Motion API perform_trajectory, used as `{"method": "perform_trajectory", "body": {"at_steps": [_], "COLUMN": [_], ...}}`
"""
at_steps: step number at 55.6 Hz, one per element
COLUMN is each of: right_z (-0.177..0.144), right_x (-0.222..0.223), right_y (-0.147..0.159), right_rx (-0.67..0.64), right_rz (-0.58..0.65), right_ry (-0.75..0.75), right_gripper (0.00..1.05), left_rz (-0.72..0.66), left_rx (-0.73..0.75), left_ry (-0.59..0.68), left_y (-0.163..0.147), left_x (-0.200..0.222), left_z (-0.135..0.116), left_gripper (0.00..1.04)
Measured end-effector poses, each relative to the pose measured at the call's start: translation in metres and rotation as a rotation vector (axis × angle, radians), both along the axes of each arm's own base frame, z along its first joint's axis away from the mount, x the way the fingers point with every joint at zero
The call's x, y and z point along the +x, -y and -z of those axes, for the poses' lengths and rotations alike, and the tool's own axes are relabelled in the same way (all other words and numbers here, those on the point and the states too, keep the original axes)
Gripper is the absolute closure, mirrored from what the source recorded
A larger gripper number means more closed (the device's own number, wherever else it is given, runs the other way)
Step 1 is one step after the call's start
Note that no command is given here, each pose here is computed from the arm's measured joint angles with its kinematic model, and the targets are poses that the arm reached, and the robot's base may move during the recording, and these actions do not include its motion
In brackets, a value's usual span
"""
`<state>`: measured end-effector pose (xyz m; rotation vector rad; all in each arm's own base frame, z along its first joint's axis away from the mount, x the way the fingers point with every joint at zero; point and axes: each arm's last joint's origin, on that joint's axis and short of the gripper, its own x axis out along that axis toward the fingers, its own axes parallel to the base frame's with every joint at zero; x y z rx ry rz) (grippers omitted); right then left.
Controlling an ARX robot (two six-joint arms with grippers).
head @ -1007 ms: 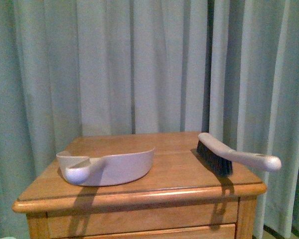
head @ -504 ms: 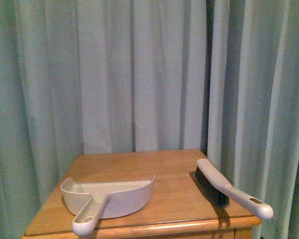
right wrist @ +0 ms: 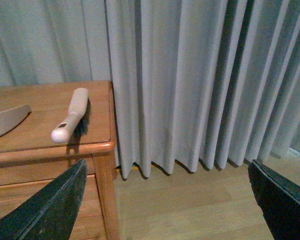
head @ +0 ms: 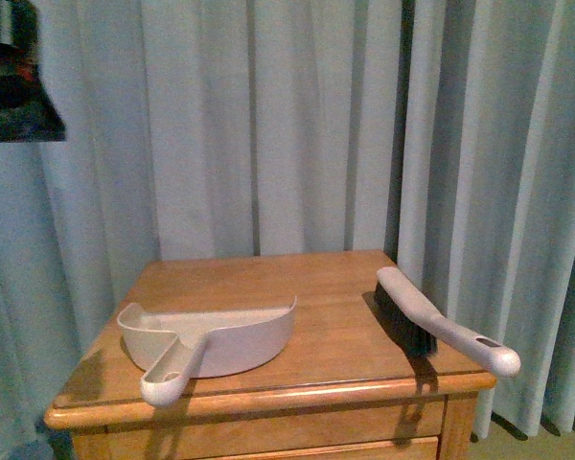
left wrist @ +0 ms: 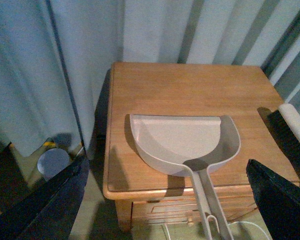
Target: Clean up trash
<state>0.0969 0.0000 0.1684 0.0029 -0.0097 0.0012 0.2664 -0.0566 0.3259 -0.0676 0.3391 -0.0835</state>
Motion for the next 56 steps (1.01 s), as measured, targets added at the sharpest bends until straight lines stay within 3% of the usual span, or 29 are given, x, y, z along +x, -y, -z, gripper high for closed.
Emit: {"method": "perform_trajectory", "body": {"at_steps": [10,24,45,56], "right_z": [0.0,0.0,0.0,0.0], "right_x": [0.0,0.0,0.0,0.0], "right_y": [0.0,0.0,0.0,0.0], "right_rx": [0.0,0.0,0.0,0.0], "right_rz": [0.0,0.0,0.0,0.0], "right_ry": [0.0,0.0,0.0,0.0], "right_gripper": [0.07,0.07,0.07,0.07], "left_rz": [0.047,0.056,0.064,0.041], "left_rx": [0.115,0.196,0.188,0.186], "left_ry": [-0.121,-0.271,-0.338,-0.383], "left_y": [0.034,0.05,0.077,0.079], "left_x": [0.034,0.06,0.07,0.076], "left_z": [0.024,0.071,0.077,0.093], "left_gripper": [0.08,0.08,0.08,0.08]}}
